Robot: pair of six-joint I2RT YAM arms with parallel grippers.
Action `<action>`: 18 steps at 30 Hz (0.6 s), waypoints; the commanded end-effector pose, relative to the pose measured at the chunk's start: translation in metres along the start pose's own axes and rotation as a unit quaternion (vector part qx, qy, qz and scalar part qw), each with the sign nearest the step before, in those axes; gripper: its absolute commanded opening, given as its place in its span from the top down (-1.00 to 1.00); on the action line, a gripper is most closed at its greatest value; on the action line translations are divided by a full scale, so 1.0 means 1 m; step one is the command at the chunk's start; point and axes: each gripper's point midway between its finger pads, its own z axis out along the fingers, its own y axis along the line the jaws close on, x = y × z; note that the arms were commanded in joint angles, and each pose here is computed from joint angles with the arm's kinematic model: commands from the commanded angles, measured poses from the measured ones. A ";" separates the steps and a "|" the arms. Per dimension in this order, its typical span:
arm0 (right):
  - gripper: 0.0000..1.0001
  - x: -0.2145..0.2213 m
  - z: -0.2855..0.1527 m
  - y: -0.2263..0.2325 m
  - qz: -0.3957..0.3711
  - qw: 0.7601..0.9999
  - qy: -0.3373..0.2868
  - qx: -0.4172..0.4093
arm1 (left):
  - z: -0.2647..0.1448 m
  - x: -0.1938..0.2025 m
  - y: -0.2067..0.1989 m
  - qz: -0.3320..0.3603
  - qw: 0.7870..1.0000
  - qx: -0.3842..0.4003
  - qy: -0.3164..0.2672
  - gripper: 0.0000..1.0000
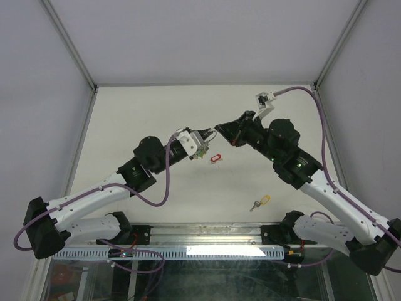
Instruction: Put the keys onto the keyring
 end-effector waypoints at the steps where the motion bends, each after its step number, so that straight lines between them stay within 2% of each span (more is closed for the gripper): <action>1: 1.00 -0.106 -0.047 0.009 -0.024 0.980 -0.197 0.029 | -0.011 -0.003 0.029 -0.003 0.998 -0.058 0.006 1.00; 2: 1.00 -0.104 -0.046 0.010 -0.026 0.982 -0.186 0.028 | -0.011 -0.003 0.030 -0.003 0.998 -0.058 0.004 1.00; 4: 0.75 -0.094 -0.037 0.016 -0.029 0.988 -0.153 0.011 | -0.011 -0.005 0.029 -0.002 0.998 -0.056 0.002 1.00; 5: 0.70 -0.088 -0.031 0.019 -0.028 0.990 -0.137 0.001 | -0.011 -0.004 0.029 -0.002 0.999 -0.055 0.001 1.00; 9: 0.68 -0.070 -0.011 0.025 -0.014 0.995 -0.093 -0.026 | -0.011 -0.005 0.027 -0.001 0.999 -0.051 -0.001 1.00; 13: 0.33 -0.063 0.000 0.030 -0.007 0.997 -0.069 -0.042 | -0.011 -0.004 0.027 0.000 0.999 -0.051 0.000 1.00; 18: 0.26 -0.045 0.015 0.028 0.001 0.999 -0.015 -0.037 | -0.012 -0.005 0.027 0.001 0.999 -0.051 -0.001 1.00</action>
